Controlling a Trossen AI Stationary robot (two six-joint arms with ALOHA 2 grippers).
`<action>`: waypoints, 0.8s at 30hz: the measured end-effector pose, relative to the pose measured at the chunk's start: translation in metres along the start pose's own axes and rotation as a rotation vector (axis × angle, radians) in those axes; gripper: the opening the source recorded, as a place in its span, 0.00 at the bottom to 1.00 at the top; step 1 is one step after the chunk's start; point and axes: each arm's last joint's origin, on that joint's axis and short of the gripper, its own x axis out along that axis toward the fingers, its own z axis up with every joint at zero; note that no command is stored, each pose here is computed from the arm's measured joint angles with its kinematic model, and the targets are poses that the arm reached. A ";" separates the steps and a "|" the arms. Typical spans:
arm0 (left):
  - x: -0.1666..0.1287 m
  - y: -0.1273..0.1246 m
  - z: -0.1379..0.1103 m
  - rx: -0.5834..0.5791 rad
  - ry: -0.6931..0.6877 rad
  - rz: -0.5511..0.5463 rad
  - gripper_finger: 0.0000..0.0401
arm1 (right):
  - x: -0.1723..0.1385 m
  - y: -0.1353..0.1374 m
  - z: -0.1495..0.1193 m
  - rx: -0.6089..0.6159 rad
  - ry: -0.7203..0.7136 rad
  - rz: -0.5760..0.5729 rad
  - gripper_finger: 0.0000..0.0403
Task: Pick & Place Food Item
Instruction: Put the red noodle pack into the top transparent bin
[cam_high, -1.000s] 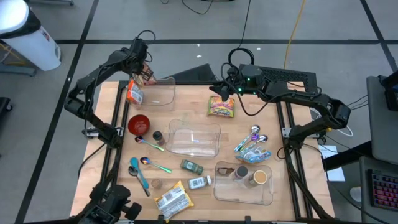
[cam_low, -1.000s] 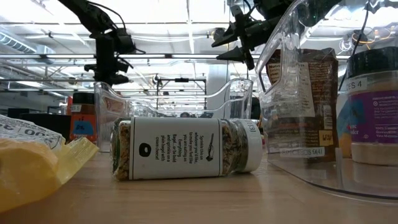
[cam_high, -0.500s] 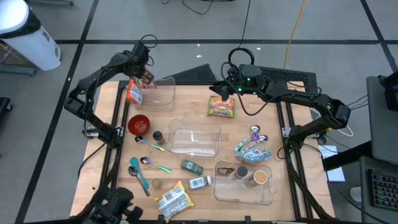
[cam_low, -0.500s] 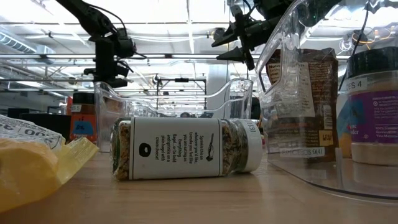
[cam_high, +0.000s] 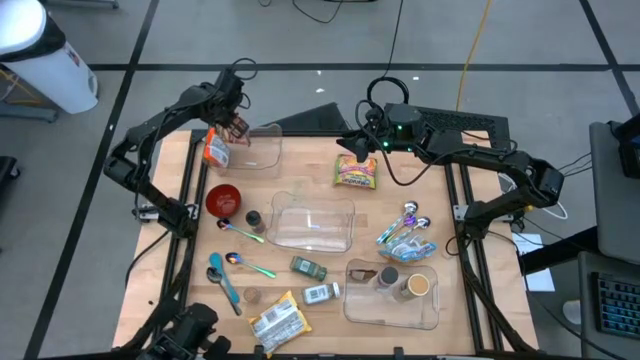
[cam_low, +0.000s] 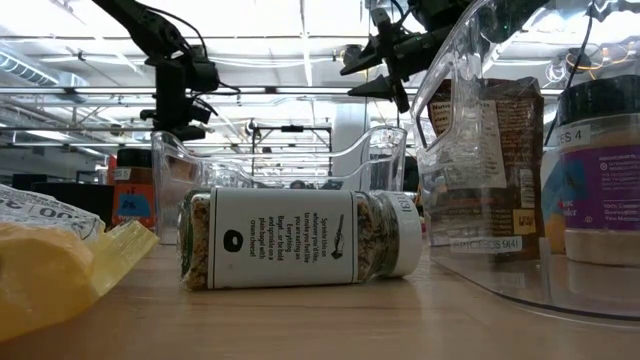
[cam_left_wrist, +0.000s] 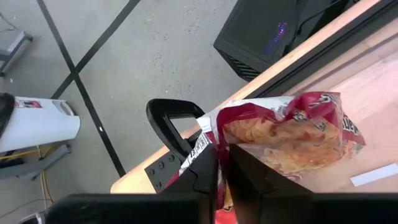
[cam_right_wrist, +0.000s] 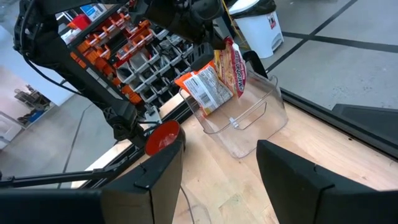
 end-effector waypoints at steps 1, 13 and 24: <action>0.000 0.000 0.000 0.002 0.003 -0.001 0.12 | 0.000 0.000 0.000 0.000 0.000 0.000 0.49; 0.000 0.000 -0.002 0.004 0.021 -0.004 0.39 | 0.000 0.000 0.000 -0.001 0.001 0.003 0.49; 0.000 -0.002 -0.003 -0.009 0.027 -0.048 0.52 | 0.000 0.000 0.000 -0.001 0.002 0.003 0.49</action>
